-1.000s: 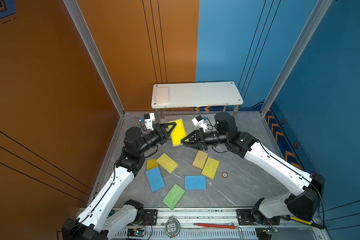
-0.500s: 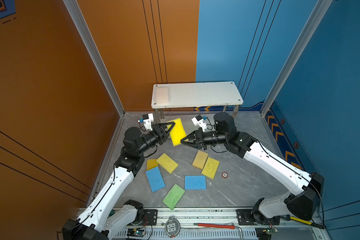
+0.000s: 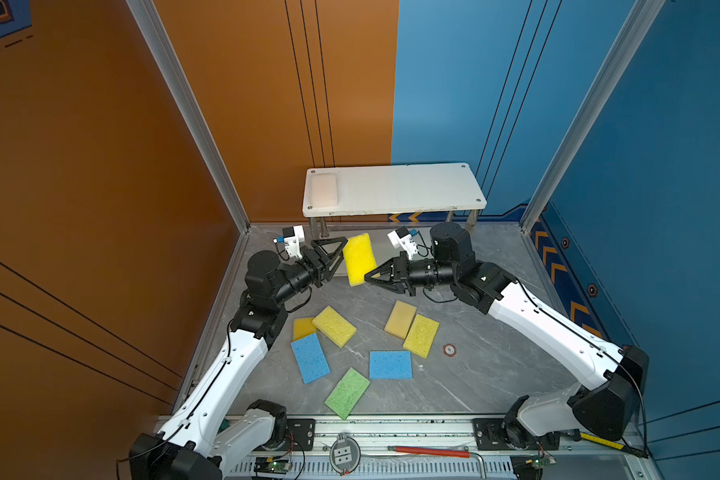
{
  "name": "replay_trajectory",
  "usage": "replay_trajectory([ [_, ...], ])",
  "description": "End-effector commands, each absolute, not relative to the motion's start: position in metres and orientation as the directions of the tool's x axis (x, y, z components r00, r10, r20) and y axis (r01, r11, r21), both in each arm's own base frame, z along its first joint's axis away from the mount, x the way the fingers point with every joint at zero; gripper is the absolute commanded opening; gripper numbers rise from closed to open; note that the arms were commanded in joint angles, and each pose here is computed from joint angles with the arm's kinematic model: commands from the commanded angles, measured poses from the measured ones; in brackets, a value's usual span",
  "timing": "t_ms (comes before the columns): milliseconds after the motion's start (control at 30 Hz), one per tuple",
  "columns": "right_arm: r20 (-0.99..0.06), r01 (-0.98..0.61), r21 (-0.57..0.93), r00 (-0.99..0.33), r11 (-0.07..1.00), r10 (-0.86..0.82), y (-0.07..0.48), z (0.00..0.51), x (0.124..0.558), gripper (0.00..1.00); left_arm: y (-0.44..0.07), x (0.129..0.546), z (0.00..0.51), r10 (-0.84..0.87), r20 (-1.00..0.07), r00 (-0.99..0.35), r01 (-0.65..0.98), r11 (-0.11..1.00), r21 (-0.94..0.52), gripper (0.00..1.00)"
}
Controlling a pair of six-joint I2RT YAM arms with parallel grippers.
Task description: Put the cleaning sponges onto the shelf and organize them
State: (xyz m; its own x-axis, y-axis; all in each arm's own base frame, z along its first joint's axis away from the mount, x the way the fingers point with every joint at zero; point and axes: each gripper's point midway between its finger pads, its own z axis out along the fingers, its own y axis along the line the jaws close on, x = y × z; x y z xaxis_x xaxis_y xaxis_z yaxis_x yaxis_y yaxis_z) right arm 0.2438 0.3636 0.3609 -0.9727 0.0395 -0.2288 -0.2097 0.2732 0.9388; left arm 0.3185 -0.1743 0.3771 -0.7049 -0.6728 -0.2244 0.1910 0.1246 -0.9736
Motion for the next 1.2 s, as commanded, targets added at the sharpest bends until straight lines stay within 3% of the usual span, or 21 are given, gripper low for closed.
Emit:
replay_trajectory([
  [0, -0.285, -0.263, 0.930, -0.957, 0.257, 0.052, 0.362, 0.379, 0.247, 0.07, -0.171, 0.311, 0.398, -0.666, -0.259, -0.700, 0.250, 0.111, -0.962, 0.64],
  [400, -0.331, -0.310, 0.916, -0.942, 0.254, 0.045, 0.367, 0.398, 0.256, 0.04, -0.146, 0.297, 0.391, -0.698, -0.270, -0.664, 0.224, 0.160, -0.961, 0.68],
  [667, -0.383, -0.343, 0.908, -0.913, 0.239, 0.143, 0.357, 0.429, 0.329, 0.04, -0.130, 0.272, 0.374, -0.696, -0.308, -0.648, 0.148, 0.282, -0.948, 0.71],
  [1167, -0.350, -0.316, 0.927, -0.923, 0.200, 0.163, 0.386, 0.416, 0.429, 0.03, -0.108, 0.246, 0.362, -0.710, -0.273, -0.649, 0.070, 0.302, -0.951, 0.71],
])
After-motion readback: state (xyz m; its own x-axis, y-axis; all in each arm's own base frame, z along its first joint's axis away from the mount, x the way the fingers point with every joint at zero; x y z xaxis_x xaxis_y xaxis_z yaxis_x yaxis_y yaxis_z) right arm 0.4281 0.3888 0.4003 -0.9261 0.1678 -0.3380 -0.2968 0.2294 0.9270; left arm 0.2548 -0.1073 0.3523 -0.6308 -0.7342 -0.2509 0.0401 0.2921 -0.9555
